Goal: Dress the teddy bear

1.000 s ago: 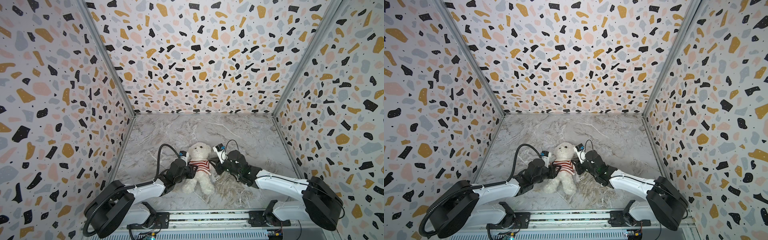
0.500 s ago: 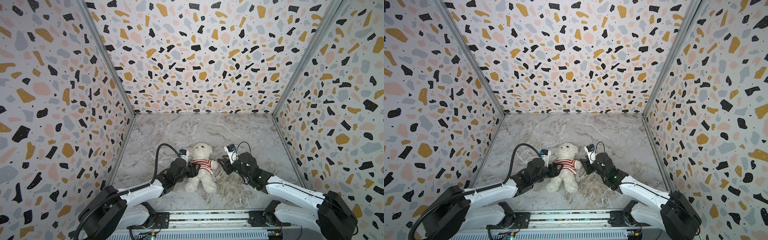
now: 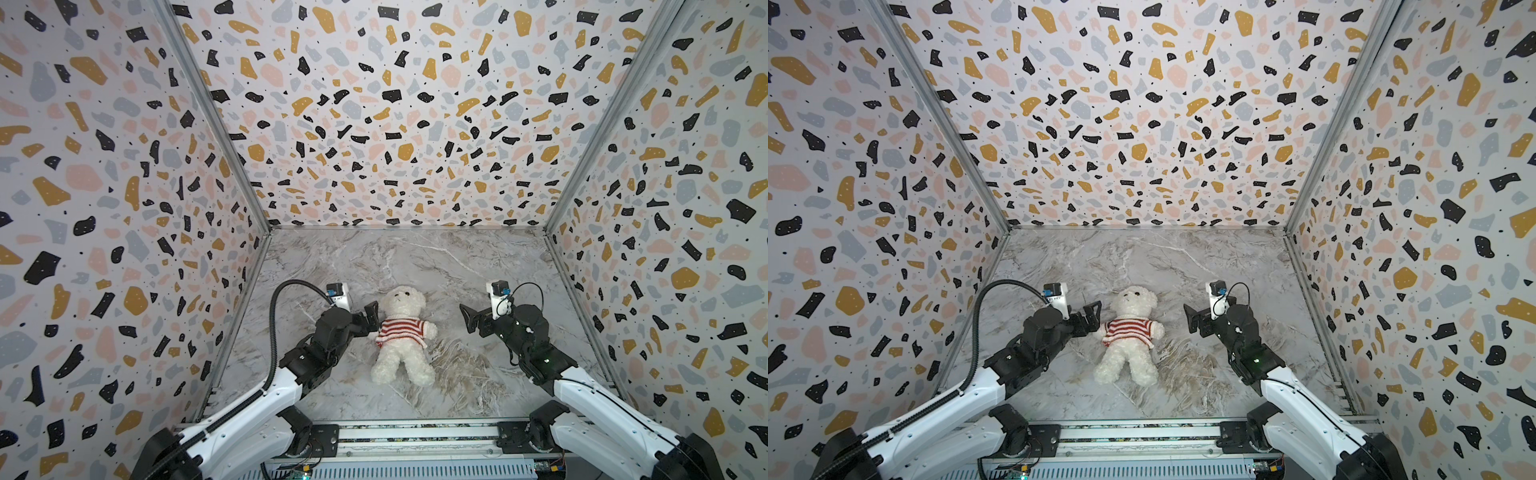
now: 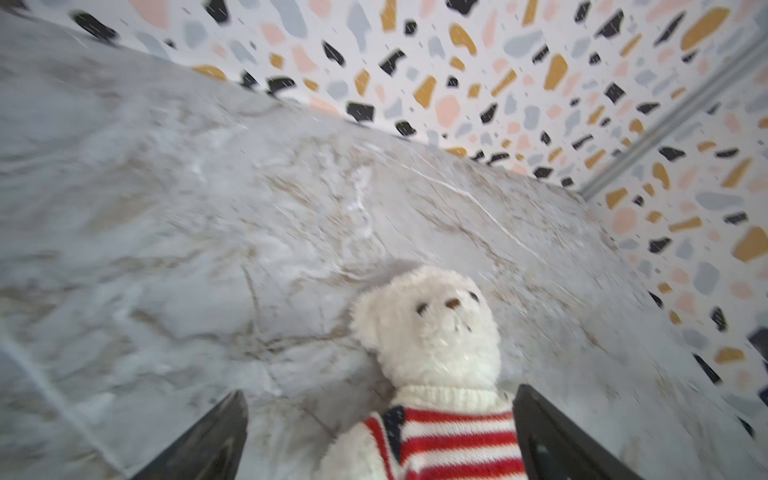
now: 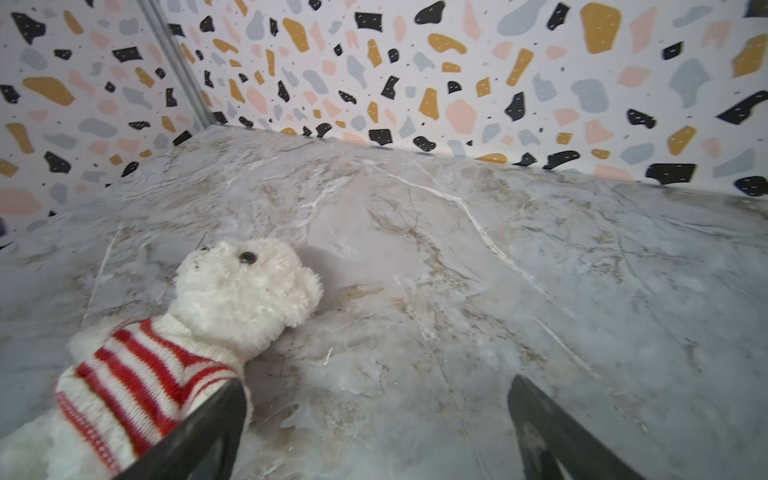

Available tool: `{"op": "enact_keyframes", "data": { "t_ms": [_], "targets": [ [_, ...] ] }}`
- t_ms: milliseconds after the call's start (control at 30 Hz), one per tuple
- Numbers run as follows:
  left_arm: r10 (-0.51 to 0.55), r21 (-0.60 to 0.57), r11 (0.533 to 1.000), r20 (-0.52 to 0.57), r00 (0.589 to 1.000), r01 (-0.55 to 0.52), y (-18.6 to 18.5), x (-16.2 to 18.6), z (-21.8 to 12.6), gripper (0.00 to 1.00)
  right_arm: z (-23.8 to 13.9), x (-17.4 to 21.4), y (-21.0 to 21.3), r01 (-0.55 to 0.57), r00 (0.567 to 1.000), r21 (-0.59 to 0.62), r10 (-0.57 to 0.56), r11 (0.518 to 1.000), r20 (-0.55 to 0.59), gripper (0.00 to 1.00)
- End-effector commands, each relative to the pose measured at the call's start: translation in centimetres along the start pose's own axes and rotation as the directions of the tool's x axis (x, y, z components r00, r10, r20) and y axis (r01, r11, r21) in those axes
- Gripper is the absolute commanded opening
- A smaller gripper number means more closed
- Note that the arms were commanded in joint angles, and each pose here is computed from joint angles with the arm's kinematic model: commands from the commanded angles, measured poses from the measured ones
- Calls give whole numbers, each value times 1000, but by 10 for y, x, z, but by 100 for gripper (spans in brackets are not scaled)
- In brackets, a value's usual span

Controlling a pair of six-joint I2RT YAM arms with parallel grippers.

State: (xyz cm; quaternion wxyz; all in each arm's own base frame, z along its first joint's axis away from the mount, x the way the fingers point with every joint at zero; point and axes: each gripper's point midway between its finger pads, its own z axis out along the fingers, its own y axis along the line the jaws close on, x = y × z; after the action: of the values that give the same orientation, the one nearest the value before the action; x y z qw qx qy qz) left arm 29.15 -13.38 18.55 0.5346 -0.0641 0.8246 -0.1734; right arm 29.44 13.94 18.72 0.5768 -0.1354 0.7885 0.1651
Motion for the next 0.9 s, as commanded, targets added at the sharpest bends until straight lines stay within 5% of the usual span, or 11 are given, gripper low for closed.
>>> {"op": "enact_keyframes", "data": {
  "t_ms": [0,333,567,867],
  "targets": [
    [62,-214,976,144,988,-30,37,-37,-13,100,-9,-5,-21,-2,999,57,0,998,45,99],
    [174,-521,853,253,952,-18,94,-62,-21,100,-27,6,-109,-124,985,368,69,921,158,99],
    [287,-637,770,291,913,-39,124,-62,-32,100,-26,15,-127,-105,984,404,38,908,171,99],
    [352,-691,720,287,891,-62,145,-48,-30,100,-32,17,-143,-123,971,416,22,901,240,99]
  ]
}}
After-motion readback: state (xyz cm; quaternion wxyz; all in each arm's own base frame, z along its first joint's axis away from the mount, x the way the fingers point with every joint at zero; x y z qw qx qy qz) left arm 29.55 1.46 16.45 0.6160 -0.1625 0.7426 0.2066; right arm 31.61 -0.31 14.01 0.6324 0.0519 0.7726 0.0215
